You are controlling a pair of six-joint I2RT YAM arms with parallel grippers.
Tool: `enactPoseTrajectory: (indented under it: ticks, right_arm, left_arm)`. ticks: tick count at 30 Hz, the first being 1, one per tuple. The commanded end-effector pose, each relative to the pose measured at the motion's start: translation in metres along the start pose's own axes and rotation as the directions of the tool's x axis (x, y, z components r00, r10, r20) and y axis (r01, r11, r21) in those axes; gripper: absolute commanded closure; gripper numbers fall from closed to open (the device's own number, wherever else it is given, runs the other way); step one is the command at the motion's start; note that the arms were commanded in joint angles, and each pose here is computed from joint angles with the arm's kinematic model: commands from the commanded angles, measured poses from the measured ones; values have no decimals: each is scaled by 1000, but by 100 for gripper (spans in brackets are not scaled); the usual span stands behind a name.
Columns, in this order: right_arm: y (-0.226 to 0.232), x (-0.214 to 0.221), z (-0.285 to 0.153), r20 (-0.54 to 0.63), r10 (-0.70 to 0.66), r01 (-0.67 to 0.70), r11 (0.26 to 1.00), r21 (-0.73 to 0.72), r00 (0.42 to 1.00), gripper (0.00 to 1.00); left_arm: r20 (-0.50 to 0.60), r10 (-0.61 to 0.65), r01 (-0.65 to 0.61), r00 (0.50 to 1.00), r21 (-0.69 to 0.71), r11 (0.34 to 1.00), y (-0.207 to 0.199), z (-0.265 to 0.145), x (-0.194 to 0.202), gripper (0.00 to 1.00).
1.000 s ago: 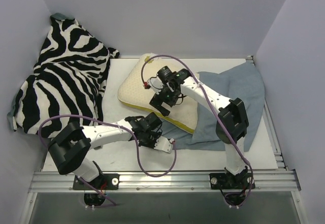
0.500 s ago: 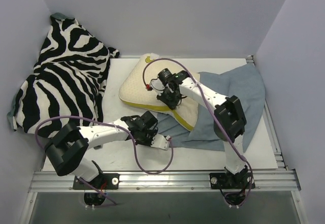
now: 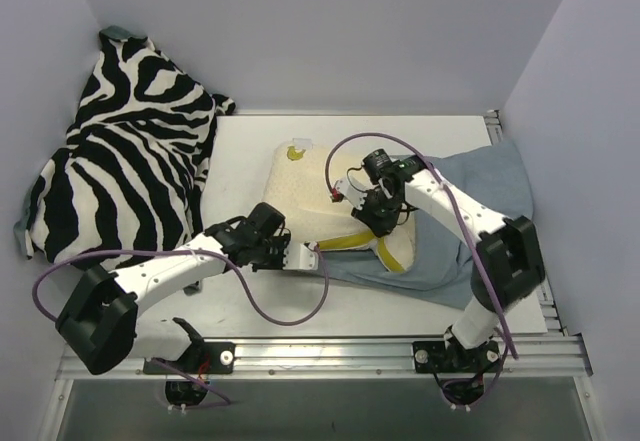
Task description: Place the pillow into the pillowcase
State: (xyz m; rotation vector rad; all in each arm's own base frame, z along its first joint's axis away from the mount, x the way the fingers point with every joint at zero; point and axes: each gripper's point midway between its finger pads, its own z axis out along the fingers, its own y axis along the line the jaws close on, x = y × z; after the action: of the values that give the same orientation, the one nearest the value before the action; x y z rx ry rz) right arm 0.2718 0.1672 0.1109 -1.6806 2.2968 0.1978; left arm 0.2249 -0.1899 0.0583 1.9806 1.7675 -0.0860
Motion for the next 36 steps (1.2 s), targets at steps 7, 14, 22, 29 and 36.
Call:
enactPoseTrajectory:
  ticks: [7, 14, 22, 29, 36]
  right_arm:
    - [14, 6, 46, -136, 39, -48, 997, -60, 990, 100]
    - [33, -7, 36, -83, 71, -80, 990, -113, 994, 86]
    - [-8, -58, -50, 201, 336, -320, 941, -109, 920, 36]
    - [-76, -68, 6, 82, 518, -520, 854, -1, 851, 40]
    - [-18, -54, 89, -157, 367, -387, 913, -127, 917, 42]
  left_arm:
    - [59, -13, 7, 998, 104, 995, -37, -29, 8, 98]
    - [209, -218, 189, 953, 152, 970, -42, -80, -26, 32]
    - [311, -483, 482, 819, 86, 872, -12, -124, -45, 14]
    - [351, -642, 691, 682, -21, 723, 76, -134, -47, 3]
    - [408, -768, 849, 494, -33, 528, 168, -129, -12, 2]
